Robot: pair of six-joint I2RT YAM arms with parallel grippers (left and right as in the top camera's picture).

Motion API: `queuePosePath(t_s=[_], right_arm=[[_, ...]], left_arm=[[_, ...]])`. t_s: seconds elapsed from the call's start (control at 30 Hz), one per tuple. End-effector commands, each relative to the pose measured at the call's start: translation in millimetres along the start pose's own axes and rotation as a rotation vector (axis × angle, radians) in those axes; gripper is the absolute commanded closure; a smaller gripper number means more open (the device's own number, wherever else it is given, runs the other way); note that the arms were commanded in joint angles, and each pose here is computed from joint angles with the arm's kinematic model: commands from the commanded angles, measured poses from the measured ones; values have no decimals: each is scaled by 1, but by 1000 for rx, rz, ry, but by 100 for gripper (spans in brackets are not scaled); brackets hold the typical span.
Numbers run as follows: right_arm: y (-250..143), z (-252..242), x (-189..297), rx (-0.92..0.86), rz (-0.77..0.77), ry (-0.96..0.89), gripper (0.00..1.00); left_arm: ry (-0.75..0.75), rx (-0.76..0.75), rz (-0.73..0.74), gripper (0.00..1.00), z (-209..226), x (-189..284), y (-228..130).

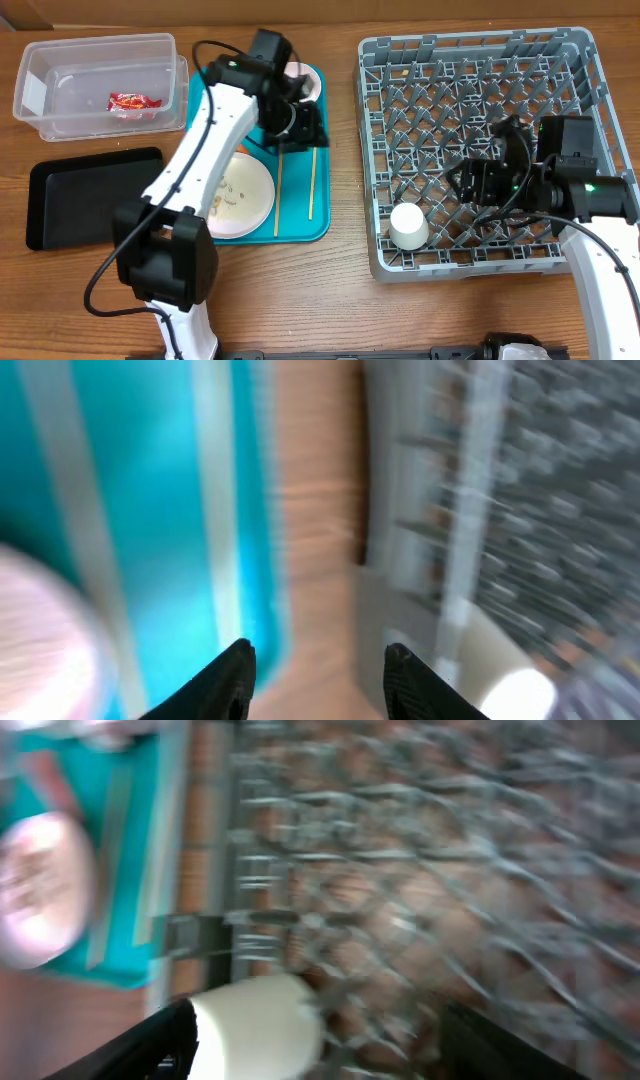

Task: Sort waste into correct bins and load items into the dishwasher

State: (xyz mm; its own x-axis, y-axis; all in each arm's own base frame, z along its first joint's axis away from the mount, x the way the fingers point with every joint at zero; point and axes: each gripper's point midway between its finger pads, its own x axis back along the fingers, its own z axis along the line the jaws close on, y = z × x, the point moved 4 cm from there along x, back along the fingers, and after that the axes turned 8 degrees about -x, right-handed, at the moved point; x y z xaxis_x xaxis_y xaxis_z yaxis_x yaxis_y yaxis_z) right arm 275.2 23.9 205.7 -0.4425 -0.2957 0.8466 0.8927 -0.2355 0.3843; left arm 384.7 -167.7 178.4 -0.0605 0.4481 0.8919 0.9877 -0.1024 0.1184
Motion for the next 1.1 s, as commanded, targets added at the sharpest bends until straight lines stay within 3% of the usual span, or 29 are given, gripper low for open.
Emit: queuePosePath(t_s=[0.0, 0.17, 0.3, 0.47, 0.7, 1.07], right_arm=[[7, -17, 22, -83, -99, -174, 19], [-2, -15, 32, -83, -97, -174, 14], [-2, -15, 32, -83, -98, -173, 14], [-2, -15, 32, -83, -99, -173, 13], [-1, -15, 32, -81, -103, -172, 11], [-1, -15, 32, -81, -103, -172, 10]], left_arm=[[236, 12, -102, 53, 41, 26, 13], [464, 51, -279, 39, 80, 45, 45], [470, 50, -345, 39, 81, 41, 62], [454, 129, -336, 32, 89, 20, 67], [357, 101, -260, 30, 87, -27, 73], [454, 86, -216, 33, 100, -66, 73]])
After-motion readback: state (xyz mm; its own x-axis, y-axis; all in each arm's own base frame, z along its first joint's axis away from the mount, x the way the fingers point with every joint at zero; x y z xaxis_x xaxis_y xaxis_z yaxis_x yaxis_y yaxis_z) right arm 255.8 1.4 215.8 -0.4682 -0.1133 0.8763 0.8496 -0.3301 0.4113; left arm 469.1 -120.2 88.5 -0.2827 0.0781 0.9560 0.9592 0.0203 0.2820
